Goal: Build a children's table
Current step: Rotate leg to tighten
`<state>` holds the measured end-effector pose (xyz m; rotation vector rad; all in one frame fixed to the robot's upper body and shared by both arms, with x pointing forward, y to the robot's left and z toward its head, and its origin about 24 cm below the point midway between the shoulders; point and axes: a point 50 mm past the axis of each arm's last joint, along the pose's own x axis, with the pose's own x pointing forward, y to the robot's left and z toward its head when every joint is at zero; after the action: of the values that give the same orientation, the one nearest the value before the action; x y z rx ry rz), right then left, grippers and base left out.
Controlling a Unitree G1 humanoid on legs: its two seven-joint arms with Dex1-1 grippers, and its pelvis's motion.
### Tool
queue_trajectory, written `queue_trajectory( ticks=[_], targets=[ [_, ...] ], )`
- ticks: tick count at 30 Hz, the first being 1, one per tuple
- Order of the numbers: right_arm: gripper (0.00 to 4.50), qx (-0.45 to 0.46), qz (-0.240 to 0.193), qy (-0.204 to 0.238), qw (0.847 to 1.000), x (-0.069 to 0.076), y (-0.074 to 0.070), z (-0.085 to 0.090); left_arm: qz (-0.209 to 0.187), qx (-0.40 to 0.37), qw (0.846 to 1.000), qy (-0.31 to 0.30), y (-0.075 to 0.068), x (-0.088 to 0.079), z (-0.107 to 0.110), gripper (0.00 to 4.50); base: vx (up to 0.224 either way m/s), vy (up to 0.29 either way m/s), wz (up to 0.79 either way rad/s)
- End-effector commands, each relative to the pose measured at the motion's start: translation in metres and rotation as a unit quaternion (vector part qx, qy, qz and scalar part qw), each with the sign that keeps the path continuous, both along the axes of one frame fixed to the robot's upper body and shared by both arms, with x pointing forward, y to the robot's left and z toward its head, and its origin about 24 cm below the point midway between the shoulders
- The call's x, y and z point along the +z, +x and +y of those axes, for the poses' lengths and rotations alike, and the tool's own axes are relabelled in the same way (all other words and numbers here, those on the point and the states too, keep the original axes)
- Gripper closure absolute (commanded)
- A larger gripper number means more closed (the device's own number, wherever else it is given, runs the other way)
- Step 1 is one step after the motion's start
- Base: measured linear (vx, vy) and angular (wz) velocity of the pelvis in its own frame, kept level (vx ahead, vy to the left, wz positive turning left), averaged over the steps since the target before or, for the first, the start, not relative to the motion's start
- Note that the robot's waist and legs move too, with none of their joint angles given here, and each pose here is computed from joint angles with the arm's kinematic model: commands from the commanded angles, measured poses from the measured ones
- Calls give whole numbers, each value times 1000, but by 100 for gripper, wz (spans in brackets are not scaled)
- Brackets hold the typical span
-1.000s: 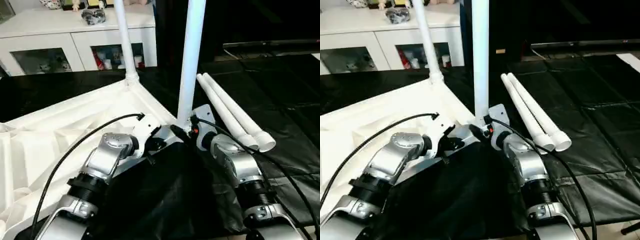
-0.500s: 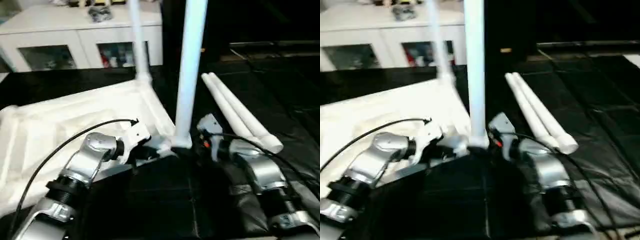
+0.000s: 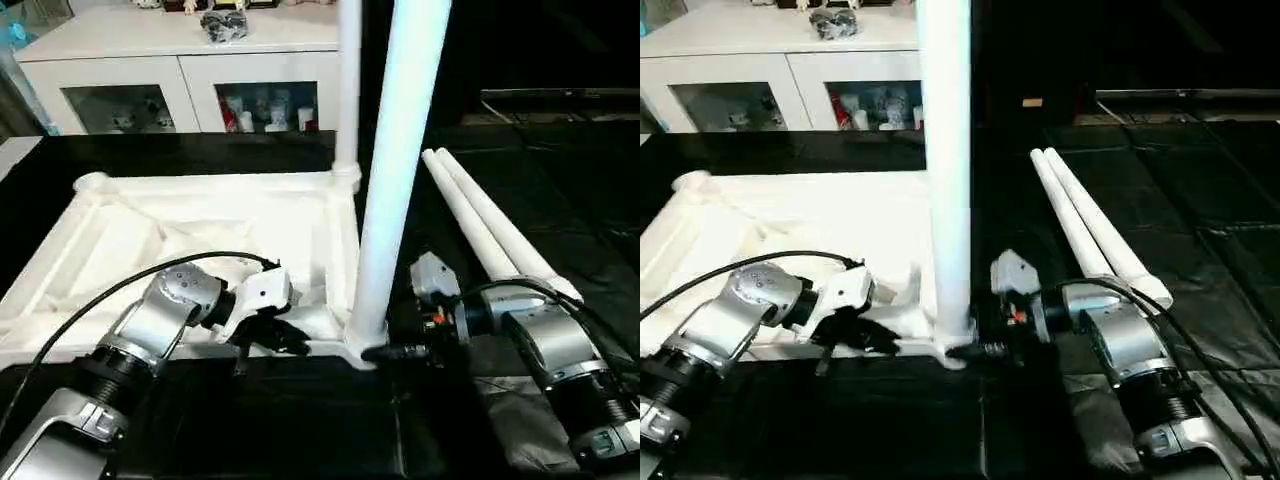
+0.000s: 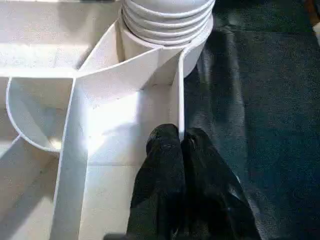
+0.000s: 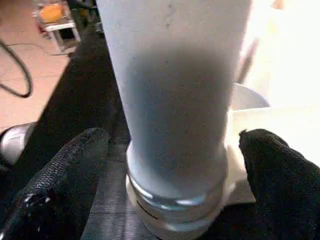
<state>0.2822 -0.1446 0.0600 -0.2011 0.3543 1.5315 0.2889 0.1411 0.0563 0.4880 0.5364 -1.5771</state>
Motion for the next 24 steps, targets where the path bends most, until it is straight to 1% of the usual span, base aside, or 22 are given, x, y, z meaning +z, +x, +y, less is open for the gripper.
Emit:
queue_trajectory(
  ticks=[1,5,6,7,9,10,11,13,15,18,24],
  targets=[
    [21,16,-10,1,1000,5,2,2,2,-41,999,5,-1,4,-5,450,0,0,0],
    [54,22,-4,1,1000,4,1,4,2,-48,999,7,-2,3,-5,450,0,0,0],
    [54,24,-1,1,1000,4,1,4,2,-51,999,8,-2,3,-5,450,0,0,0],
    [74,25,2,1,1000,3,1,5,2,-52,999,8,-2,3,-5,450,0,0,0],
    [80,26,7,0,1000,3,0,5,2,-53,999,8,-2,3,-5,450,0,0,0],
    [93,28,7,-2,1000,2,0,5,2,-53,999,8,-2,2,-5,450,0,0,0],
    [93,29,6,-3,1000,2,0,5,2,-54,999,9,-2,2,-5,450,0,0,0],
    [120,33,8,-7,999,1,-1,4,1,-54,999,10,-2,2,-4,450,0,0,0],
    [130,36,8,-14,999,0,-2,4,1,-53,999,10,-2,2,-4,450,0,0,0],
    [164,37,7,-16,999,-1,-2,4,-1,-52,999,10,-2,1,-4,450,0,0,0],
    [183,36,12,-12,999,-3,-4,6,-3,-44,999,6,-1,0,-5,450,0,0,0]
  ],
)
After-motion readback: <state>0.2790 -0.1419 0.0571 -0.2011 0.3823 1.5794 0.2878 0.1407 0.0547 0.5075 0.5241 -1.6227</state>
